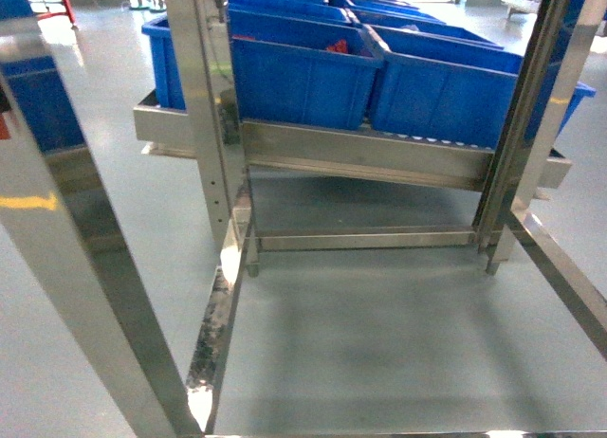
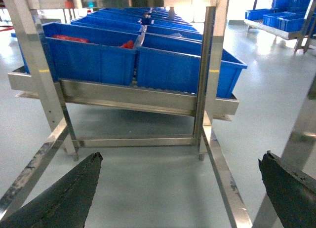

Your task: Pick capacitor and pack into box

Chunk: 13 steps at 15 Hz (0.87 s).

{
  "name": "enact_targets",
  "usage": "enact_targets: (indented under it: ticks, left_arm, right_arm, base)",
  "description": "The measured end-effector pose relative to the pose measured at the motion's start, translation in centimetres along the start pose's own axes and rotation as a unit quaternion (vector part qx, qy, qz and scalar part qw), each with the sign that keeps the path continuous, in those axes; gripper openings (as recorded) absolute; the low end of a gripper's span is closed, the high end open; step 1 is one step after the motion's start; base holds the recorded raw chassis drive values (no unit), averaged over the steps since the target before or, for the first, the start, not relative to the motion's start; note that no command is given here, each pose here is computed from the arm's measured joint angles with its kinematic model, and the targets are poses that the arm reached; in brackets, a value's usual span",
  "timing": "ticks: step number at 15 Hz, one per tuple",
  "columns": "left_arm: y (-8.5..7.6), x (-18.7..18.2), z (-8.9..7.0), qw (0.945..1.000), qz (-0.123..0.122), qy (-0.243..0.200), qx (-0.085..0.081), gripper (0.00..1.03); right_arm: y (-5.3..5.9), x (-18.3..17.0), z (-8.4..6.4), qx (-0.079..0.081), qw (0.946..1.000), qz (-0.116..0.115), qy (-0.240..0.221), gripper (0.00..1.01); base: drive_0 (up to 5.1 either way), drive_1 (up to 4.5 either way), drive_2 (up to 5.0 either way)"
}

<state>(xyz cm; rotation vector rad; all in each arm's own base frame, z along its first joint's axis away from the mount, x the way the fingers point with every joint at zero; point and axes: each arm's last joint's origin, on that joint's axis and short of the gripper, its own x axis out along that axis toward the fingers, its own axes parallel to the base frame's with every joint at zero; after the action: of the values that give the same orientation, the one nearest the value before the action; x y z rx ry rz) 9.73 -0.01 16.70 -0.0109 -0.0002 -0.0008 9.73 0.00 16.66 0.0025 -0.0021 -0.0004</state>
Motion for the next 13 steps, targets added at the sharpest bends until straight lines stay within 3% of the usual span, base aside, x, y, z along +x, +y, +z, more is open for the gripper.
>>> enact_targets:
  ticks: [1,13]
  left_arm:
    - [0.0,0.0,0.0,1.0,0.0,0.0,0.0,0.43]
    - [0.0,0.0,0.02,1.0,0.0,-0.001,0.0,0.43]
  right_arm:
    - [0.0,0.0,-0.01,0.0,1.0,0.0,0.001,0.98]
    - [0.0,0.0,0.0,0.0,1.0,0.0,0.0,0.98]
  base:
    - [0.0,0.0,0.0]
    - [-5.0,2.45,2.5]
